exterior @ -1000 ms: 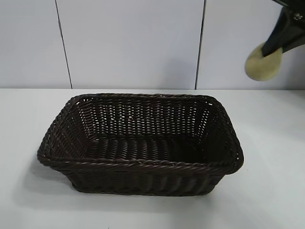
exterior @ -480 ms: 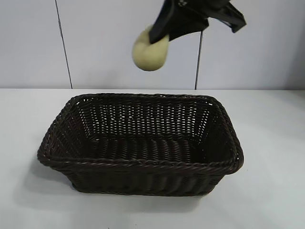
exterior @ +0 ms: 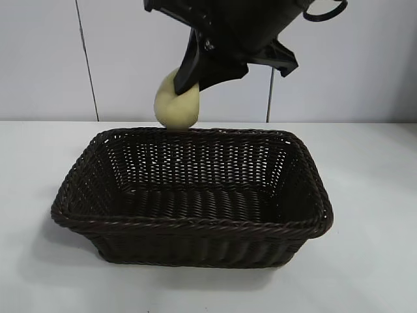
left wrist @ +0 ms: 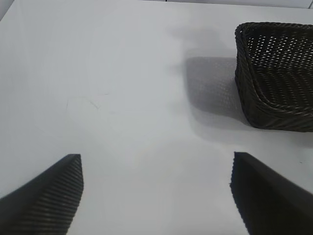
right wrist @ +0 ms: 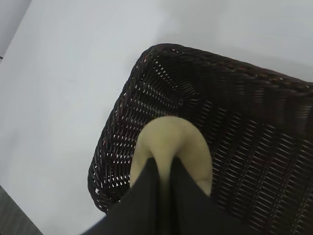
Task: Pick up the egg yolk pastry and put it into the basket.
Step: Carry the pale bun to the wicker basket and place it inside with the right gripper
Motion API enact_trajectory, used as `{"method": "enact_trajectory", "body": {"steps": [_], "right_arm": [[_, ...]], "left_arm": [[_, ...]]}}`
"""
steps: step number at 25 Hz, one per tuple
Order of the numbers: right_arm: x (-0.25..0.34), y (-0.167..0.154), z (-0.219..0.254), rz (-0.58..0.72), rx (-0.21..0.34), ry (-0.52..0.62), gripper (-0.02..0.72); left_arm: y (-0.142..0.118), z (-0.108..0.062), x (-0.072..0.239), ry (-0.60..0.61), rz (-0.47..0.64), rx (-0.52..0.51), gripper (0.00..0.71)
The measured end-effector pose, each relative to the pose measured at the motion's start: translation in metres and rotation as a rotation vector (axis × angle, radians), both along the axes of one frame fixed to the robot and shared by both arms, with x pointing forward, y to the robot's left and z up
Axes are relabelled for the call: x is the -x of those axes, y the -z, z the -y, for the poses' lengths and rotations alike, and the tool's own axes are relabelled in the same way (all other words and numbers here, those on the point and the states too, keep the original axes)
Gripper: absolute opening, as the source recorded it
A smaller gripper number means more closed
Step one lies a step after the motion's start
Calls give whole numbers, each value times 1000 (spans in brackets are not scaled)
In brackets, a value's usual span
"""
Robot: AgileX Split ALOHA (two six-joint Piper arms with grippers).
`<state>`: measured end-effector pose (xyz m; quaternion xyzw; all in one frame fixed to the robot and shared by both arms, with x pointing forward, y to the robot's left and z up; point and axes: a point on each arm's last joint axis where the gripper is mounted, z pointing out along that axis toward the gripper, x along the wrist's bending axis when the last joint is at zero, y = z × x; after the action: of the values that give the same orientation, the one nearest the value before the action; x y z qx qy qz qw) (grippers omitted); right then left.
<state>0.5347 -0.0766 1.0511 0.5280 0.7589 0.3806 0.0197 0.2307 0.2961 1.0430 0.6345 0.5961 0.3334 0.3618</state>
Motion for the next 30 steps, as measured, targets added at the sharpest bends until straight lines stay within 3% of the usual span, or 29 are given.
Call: {"method": "enact_trajectory", "body": {"steps": [11,16,19,24,27,30], "right_arm": [[-18,66,-11,-131,106,-4,24],[-20,78,-12,-156,122,-4,36],[-20,77,-12,-157,120,0,143],[-20,77,-13,-161,117,3,464],[-18,72,-12,-161,108,7,527],[-14,60,-10,-191,97,12,539]], "left_arm": [[0,0,0,0,0,0,596],[0,0,0,0,0,0,596],[0,0,0,0,0,0,596],[0,0,0,0,0,0,596],[0,0,0,0,0,0,596],[0,0,0,0,0,0,596]]}}
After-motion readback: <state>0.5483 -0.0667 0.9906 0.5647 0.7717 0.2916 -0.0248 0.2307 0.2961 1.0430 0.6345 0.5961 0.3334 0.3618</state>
